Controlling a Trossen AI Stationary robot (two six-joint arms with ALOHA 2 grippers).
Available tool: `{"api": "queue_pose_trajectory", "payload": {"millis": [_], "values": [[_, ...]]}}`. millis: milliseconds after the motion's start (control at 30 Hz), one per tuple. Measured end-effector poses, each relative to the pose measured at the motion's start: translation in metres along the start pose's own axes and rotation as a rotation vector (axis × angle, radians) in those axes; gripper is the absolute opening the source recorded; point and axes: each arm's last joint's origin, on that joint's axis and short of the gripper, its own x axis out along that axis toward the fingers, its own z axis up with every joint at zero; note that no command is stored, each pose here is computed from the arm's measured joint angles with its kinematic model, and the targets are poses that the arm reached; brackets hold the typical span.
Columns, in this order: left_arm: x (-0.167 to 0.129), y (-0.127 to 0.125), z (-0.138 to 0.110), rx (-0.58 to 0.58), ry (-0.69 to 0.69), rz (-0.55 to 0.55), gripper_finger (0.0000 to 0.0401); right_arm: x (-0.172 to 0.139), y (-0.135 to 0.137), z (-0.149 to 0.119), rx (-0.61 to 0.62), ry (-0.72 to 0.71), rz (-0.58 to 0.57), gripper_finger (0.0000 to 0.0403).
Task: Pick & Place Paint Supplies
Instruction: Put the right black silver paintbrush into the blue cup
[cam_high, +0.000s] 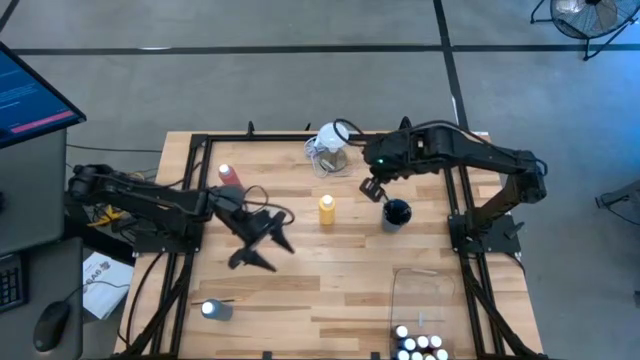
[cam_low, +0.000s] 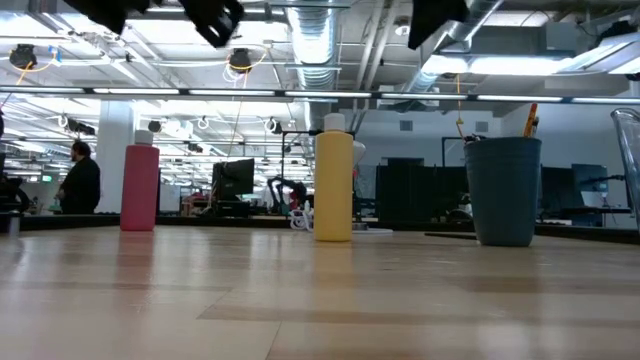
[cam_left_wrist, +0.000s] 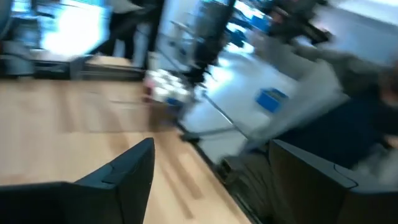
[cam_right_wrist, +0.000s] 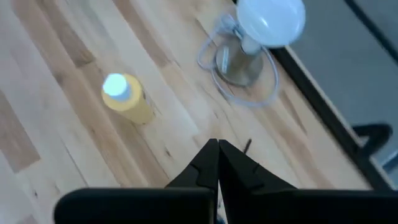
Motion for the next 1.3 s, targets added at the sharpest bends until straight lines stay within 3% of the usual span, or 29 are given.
{"api": "queue_pose_trajectory", "payload": {"millis": [100, 233, 333, 500, 700, 800, 933, 1067, 1167, 1300], "values": [[-0.004, -0.016, 0.000, 0.042, 0.024, -0.061, 0.0267, -0.001, 0.004, 0.002, -0.069, -0.034, 0.020, 0.0001], [-0.007, -0.028, 0.004, 0.106, -0.006, -0.059, 0.0255, -0.003, 0.011, 0.002, -0.130, -0.062, 0.040, 0.0002], [-0.009, -0.029, 0.005, 0.117, -0.024, 0.017, 0.0246, -0.004, 0.014, 0.001, -0.110, -0.065, 0.040, 0.0001], [-0.014, -0.016, 0.003, 0.107, -0.010, 0.231, 0.0230, 0.000, 0.010, 0.000, -0.058, -0.085, -0.074, 0.0001], [-0.026, 0.008, 0.001, 0.150, 0.030, 0.553, 0.0214, 0.017, 0.003, -0.010, -0.140, 0.019, -0.138, 0.0001], [-0.033, 0.017, 0.003, 0.175, 0.023, 0.662, 0.0210, 0.027, 0.003, -0.014, -0.141, 0.047, -0.151, 0.0001], [-0.041, 0.027, 0.007, 0.210, 0.011, 0.756, 0.0209, 0.029, 0.000, -0.014, -0.153, 0.058, -0.160, 0.0001], [-0.048, 0.031, 0.017, 0.278, -0.064, 0.791, 0.0209, 0.030, 0.001, -0.007, 0.066, -0.048, -0.202, 0.0001], [-0.052, 0.028, 0.026, 0.347, -0.123, 0.794, 0.0209, 0.028, 0.008, -0.001, 0.036, -0.135, -0.200, 0.0001], [-0.056, 0.022, 0.029, 0.359, -0.148, 0.786, 0.0209, 0.024, 0.021, -0.001, 0.040, -0.168, -0.106, 0.0001]]}}
